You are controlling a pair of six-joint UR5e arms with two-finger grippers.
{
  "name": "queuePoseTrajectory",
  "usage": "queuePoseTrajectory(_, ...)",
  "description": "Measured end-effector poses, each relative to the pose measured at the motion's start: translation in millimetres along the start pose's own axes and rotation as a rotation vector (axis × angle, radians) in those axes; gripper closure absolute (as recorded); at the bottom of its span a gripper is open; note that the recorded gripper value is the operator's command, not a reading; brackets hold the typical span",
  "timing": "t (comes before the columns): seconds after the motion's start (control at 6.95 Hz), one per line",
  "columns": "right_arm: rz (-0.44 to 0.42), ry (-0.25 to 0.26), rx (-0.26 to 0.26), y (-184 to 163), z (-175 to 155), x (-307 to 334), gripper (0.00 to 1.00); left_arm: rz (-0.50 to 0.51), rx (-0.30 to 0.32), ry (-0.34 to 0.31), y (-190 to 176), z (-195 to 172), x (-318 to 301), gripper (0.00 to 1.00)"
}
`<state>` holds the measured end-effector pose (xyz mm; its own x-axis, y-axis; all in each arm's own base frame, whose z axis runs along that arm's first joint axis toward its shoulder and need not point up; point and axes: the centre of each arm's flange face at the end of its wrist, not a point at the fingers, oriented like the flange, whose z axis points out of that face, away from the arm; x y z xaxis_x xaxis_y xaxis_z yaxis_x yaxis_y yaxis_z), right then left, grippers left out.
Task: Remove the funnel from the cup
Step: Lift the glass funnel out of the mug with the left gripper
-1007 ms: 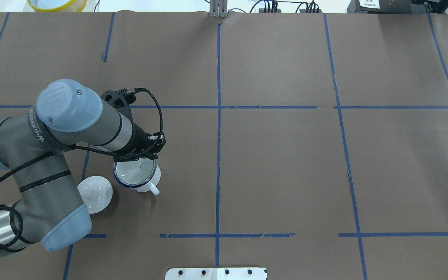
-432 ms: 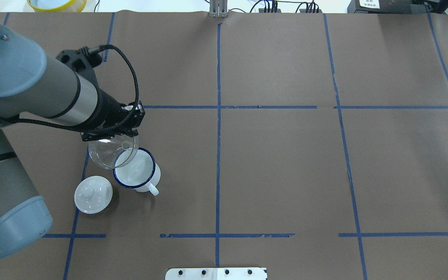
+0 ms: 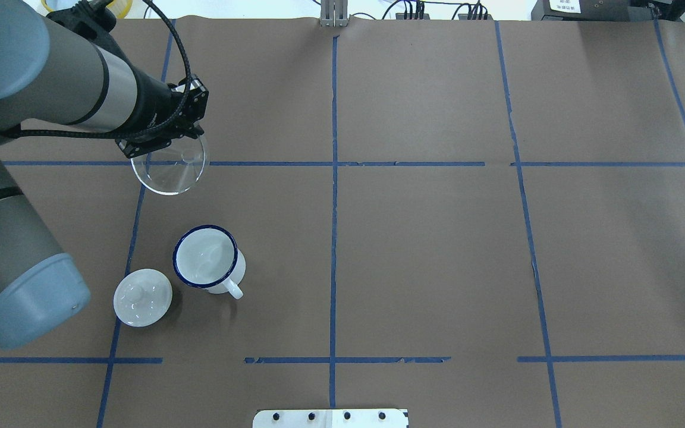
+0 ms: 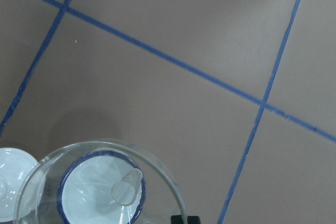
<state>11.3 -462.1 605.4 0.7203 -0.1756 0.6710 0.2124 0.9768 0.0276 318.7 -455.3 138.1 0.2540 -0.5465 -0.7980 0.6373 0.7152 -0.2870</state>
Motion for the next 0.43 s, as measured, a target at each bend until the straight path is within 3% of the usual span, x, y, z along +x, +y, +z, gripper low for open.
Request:
queuePoseTrajectory(0.14,0.0,0.0,0.0,0,0,0,0.0,-0.103,0.09,0.082,-17,32,10,1.0)
queuePoseTrajectory(0.43,0.0,0.0,0.0,0,0,0,0.0,-0.266,0.213,0.201,-49,114,11,1.0)
